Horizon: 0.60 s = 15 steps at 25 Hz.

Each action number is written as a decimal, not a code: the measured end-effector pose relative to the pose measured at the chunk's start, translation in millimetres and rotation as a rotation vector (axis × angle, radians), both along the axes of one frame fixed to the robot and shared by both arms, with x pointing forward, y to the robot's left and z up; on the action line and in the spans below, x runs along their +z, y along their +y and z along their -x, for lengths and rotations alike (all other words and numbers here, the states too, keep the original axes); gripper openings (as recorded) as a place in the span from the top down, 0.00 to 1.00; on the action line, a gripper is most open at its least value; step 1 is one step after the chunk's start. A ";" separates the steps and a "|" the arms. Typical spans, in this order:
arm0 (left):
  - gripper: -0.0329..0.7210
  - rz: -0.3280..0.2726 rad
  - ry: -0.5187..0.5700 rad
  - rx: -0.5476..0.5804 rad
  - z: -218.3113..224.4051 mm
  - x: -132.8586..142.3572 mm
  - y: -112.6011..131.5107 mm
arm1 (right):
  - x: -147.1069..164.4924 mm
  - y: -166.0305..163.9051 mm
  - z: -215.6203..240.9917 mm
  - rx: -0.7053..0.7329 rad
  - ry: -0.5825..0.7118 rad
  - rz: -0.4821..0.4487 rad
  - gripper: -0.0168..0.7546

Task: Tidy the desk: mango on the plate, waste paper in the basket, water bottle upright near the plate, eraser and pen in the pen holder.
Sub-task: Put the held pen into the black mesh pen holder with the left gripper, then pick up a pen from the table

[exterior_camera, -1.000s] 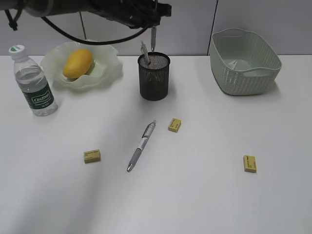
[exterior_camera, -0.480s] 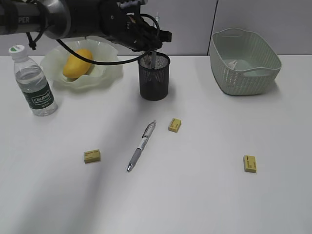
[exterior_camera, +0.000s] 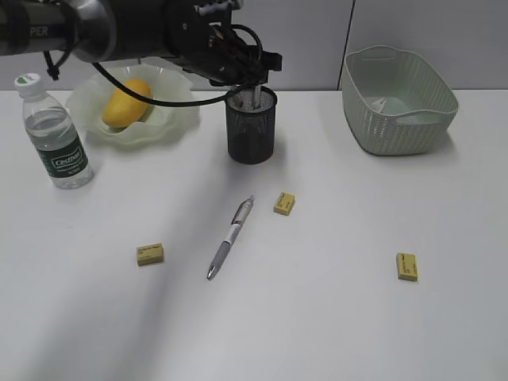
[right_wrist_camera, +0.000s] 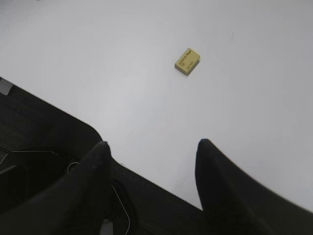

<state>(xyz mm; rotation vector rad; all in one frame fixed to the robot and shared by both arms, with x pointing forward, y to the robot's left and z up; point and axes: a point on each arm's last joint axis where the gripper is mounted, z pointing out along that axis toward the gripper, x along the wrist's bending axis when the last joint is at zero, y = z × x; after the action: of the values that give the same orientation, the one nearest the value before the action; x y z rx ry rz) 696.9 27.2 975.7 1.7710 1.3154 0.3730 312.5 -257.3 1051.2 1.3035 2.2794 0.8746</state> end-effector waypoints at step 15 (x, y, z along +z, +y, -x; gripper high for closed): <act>0.53 -0.085 0.041 -0.069 42.9 99.1 22.8 | 0.0 0.0 0.0 0.000 0.000 0.000 0.41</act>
<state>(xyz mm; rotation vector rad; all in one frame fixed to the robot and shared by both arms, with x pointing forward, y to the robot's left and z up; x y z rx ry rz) 653.9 50.0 1074.8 1.8991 1.2799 0.3604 312.5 -257.3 1051.2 1.3035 2.2794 0.8746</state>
